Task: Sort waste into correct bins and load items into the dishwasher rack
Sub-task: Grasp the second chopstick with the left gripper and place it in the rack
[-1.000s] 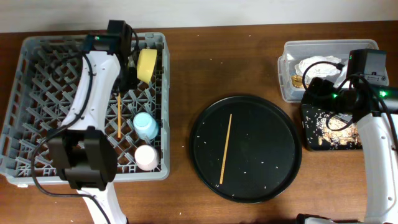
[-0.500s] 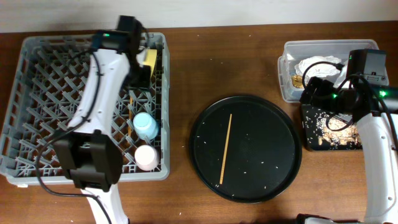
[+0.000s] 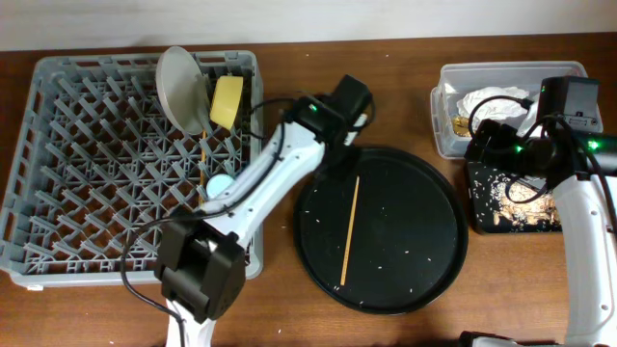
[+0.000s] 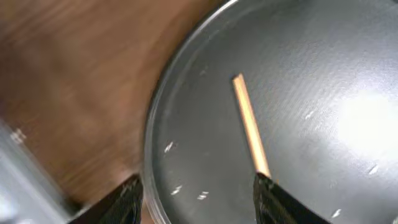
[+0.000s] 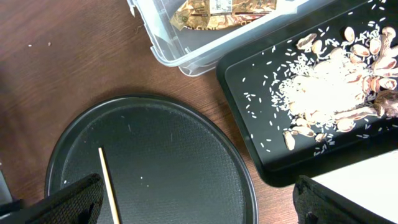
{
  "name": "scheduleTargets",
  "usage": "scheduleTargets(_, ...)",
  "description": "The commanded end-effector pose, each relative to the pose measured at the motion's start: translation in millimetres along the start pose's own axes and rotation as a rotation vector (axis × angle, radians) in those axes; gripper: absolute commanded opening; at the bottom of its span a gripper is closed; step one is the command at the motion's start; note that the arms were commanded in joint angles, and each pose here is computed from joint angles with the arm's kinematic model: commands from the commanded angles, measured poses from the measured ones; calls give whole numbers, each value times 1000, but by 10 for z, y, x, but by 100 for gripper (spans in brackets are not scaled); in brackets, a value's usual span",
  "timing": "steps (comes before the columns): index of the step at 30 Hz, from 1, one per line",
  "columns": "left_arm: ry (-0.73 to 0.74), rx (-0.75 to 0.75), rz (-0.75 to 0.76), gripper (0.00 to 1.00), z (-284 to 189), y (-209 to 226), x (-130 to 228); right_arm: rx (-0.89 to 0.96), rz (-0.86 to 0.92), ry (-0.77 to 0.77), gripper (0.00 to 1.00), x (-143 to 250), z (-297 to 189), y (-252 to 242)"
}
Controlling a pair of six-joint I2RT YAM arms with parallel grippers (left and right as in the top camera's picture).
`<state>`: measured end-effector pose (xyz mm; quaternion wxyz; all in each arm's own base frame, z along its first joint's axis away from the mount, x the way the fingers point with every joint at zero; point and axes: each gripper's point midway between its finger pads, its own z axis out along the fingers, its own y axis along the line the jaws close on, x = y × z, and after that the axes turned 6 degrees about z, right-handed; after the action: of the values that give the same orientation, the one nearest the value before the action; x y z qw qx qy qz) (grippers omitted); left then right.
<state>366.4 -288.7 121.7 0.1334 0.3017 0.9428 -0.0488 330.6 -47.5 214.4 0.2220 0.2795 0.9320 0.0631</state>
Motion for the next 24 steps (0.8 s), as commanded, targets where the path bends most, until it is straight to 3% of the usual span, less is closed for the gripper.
scheduleTargets(1,-25,15,-31,56,63,-309,4,9,6,-11,98,-27,-18,-18)
scheduleTargets(5,88,-22,35,56,678,-574,233,9,5,-11,98,-27,-18,-19)
scheduleTargets(9,209,-42,42,42,1016,-549,498,9,5,-11,98,-26,-18,-19)
scheduleTargets(11,241,-46,28,40,1092,-542,575,9,5,-11,98,-27,-18,-19)
scheduleTargets(13,250,-47,29,27,1123,-544,598,9,5,-11,98,-26,-18,-19)
scheduleTargets(16,307,-15,29,18,1280,-612,732,9,5,-11,98,-26,-18,-19)
scheduleTargets(19,304,-15,29,1,1279,-608,724,9,5,-11,98,-27,-18,-19)
scheduleTargets(22,290,-15,12,0,1154,-555,592,9,5,-12,98,-28,-18,-18)
scheduleTargets(24,277,-22,10,1,817,-354,363,7,5,-16,99,-39,-19,-13)
